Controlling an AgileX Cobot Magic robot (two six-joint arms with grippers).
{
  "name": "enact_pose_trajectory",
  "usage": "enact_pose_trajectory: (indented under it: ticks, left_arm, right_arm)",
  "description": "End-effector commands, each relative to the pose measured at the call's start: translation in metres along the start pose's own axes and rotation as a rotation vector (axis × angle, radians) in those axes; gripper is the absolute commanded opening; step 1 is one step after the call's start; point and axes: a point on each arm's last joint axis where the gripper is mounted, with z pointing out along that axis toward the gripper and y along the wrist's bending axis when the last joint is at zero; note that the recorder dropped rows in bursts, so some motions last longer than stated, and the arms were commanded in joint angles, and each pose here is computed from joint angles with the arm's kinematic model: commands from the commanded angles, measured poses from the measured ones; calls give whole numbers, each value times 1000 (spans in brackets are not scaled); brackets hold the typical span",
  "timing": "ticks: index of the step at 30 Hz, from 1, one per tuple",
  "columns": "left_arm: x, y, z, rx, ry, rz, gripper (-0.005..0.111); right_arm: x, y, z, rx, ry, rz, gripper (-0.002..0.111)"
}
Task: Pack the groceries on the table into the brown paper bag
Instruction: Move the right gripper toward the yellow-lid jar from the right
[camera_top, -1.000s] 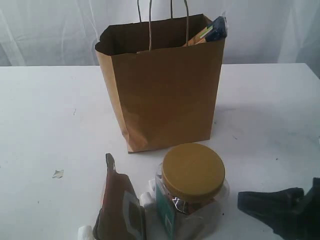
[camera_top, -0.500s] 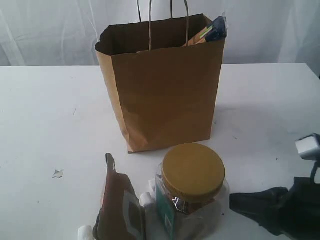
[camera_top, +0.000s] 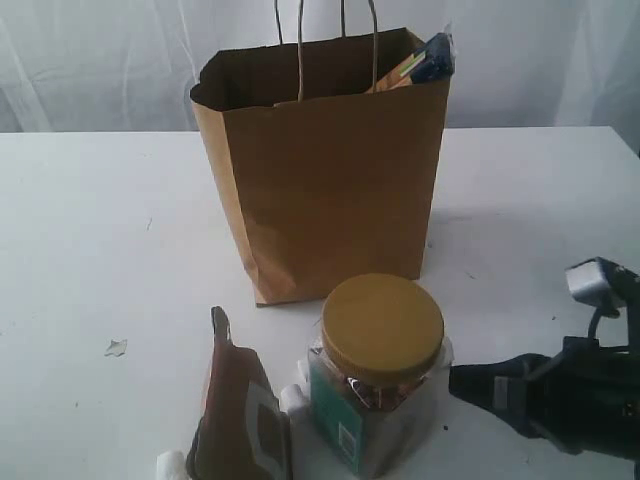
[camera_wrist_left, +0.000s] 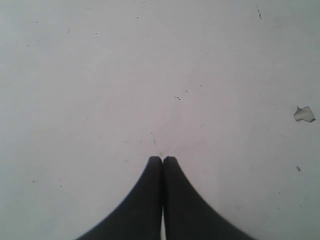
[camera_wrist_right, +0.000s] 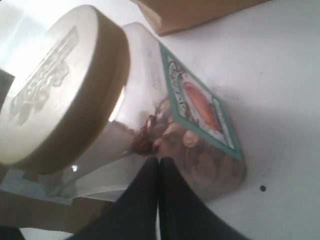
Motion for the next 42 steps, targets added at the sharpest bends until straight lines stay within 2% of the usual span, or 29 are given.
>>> enact_pose_trajectory:
  ticks: [1, 4, 8, 10, 14, 19, 24, 28, 33, 37, 38, 42]
  left_arm:
    - [1, 0, 0, 1, -1, -2, 0]
    - [1, 0, 0, 1, -1, -2, 0]
    - [1, 0, 0, 1, -1, -2, 0]
    - [1, 0, 0, 1, -1, -2, 0]
    - [1, 0, 0, 1, -1, -2, 0]
    - [1, 0, 0, 1, -1, -2, 0]
    - [1, 0, 0, 1, -1, -2, 0]
    - [1, 0, 0, 1, -1, -2, 0]
    - [1, 0, 0, 1, -1, -2, 0]
    - [1, 0, 0, 1, -1, -2, 0]
    - [1, 0, 0, 1, -1, -2, 0]
    - [1, 0, 0, 1, -1, -2, 0]
  right_arm:
    - [-11, -7, 7, 21, -12, -57, 0]
    - [-25, -13, 14, 38, -11, -59, 0]
    - [-34, -9, 17, -12, -7, -65, 0]
    - [-29, -10, 15, 15, 36, -113, 0]
    - [-21, -12, 8, 100, 86, -23, 0]
    - [-6, 13, 2, -18, 136, -87, 0]
    - [4, 24, 7, 8, 163, -106, 0]
    - [15, 35, 15, -45, 238, -143, 0]
    - [19, 29, 29, 77, 232, -135, 0]
    - [22, 25, 44, 80, 246, -148, 0]
    - [22, 22, 48, 87, 266, -214, 0]
    - [7, 14, 62, 176, 259, -232, 0]
